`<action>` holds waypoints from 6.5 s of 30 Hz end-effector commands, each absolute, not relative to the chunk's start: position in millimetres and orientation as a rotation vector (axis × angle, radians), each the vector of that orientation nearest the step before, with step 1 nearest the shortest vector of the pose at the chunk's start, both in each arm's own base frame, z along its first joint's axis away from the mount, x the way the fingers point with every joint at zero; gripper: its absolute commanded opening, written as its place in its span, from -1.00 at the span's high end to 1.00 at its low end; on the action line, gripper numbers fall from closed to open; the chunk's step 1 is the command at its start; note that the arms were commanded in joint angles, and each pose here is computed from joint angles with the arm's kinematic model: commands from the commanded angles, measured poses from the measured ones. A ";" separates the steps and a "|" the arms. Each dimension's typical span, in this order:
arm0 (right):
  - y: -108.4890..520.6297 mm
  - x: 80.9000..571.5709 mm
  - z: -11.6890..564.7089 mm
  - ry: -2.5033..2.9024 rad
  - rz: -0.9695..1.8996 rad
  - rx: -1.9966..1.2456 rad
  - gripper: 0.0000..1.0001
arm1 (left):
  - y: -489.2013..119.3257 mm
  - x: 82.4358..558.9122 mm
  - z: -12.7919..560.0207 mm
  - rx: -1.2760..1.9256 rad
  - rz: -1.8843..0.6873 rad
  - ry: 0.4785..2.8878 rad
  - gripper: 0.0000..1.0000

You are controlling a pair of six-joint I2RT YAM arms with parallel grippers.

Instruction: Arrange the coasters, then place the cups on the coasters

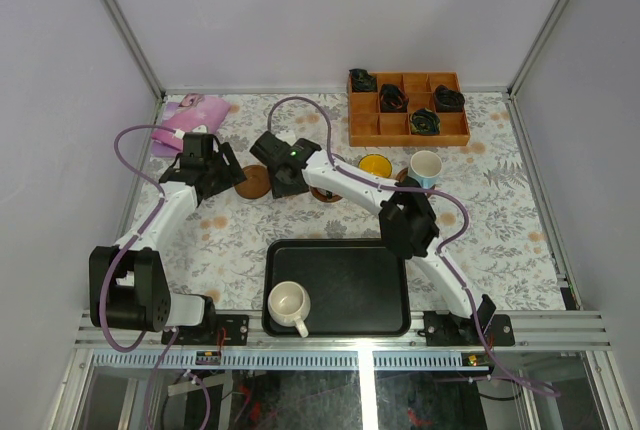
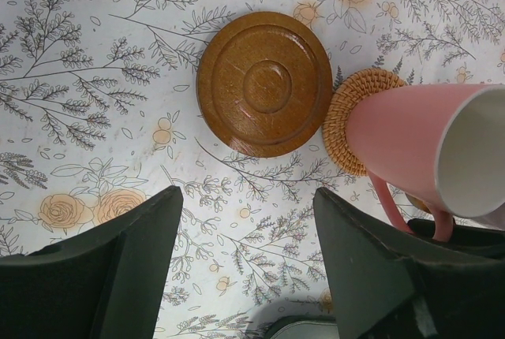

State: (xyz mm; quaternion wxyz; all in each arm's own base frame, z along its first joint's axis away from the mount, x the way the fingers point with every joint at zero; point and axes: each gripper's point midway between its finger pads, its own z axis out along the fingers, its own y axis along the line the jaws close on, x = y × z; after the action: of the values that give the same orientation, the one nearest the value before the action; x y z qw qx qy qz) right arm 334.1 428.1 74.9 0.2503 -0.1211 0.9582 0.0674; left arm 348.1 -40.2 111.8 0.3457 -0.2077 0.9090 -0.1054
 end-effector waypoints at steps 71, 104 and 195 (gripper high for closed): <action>171.0 442.5 277.1 2.048 -0.127 0.059 -0.99 | -173.6 93.6 159.5 -0.337 -0.573 2.747 -0.67; 179.5 439.7 255.6 2.112 -0.100 0.030 -1.00 | -175.1 97.2 84.3 -0.360 -0.406 2.782 0.35; 190.2 436.1 240.2 2.140 -0.032 -0.002 -0.99 | -194.4 101.9 60.5 -0.222 -0.240 2.795 -0.14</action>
State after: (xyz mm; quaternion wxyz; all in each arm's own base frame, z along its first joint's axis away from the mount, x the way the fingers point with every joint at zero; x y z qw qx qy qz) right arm 429.7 180.2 220.7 0.4605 -0.0077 0.8868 -0.0373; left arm 97.3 -207.6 63.0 0.1392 -0.0616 0.9826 -0.1063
